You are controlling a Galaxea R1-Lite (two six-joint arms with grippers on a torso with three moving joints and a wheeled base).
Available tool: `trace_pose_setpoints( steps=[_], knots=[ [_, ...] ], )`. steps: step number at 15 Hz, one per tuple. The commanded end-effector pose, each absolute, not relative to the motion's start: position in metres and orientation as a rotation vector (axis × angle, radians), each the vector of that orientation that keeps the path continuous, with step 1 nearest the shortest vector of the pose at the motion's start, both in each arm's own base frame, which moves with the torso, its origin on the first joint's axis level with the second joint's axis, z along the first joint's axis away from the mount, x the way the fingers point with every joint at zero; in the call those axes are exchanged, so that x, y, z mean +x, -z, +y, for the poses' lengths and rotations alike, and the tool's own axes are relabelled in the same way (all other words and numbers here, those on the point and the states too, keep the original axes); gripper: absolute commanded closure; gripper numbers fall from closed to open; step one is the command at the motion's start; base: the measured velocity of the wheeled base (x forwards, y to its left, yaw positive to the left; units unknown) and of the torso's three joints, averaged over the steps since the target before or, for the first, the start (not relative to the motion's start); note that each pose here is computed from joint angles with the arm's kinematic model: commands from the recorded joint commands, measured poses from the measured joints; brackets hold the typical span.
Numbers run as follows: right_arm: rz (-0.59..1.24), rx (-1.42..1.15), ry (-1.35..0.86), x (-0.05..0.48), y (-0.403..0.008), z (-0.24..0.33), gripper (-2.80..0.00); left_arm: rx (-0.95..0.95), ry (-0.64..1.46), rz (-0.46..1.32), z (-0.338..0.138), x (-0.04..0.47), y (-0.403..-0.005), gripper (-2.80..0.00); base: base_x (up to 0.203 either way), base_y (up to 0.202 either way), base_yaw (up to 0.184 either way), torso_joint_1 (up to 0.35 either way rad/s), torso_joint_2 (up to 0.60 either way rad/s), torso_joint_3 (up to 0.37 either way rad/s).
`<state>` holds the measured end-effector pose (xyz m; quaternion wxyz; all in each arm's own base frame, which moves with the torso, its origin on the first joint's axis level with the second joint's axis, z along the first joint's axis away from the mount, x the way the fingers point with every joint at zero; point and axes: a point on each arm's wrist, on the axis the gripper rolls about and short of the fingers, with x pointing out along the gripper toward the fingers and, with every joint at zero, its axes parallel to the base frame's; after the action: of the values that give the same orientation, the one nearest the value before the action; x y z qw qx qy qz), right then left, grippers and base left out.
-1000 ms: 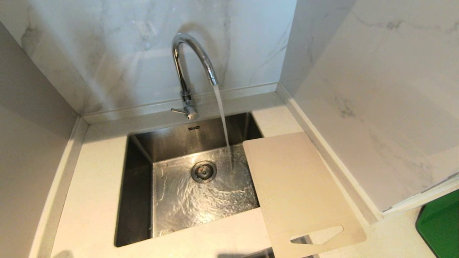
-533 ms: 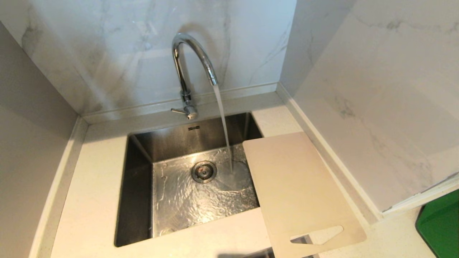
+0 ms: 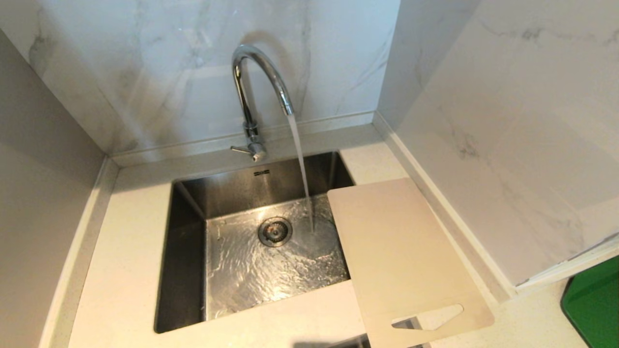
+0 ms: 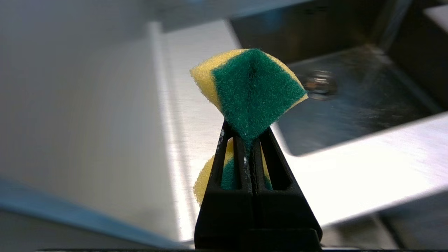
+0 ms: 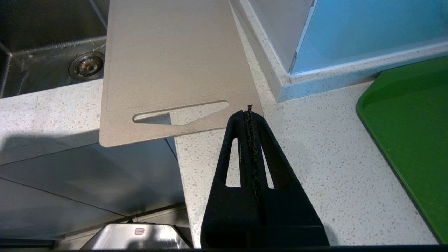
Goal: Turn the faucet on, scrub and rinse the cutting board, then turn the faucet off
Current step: Pick up the cutting board
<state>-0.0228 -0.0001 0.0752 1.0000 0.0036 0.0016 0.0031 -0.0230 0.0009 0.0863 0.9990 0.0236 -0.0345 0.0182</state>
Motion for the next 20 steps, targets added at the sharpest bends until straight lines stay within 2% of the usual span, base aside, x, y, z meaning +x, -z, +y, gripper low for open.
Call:
trace_pose_setpoints(
  steps=[1, 20],
  knots=[
    [0.005, 0.008, -0.006, -0.0227, -0.0747, -0.0001, 0.0, 0.029, 0.008, 0.012, -0.0001, -0.023, -0.0737, 0.0, 0.0, 0.0, 0.0, 0.0, 0.0, 0.0],
    [0.005, 0.008, -0.007, -0.0227, -0.0747, 0.0, 0.0, -0.003, -0.002, -0.002, 0.0, -0.0228, -0.0752, 0.0, 0.0, 0.0, 0.0, 0.0, 0.0, 0.0]
  ],
)
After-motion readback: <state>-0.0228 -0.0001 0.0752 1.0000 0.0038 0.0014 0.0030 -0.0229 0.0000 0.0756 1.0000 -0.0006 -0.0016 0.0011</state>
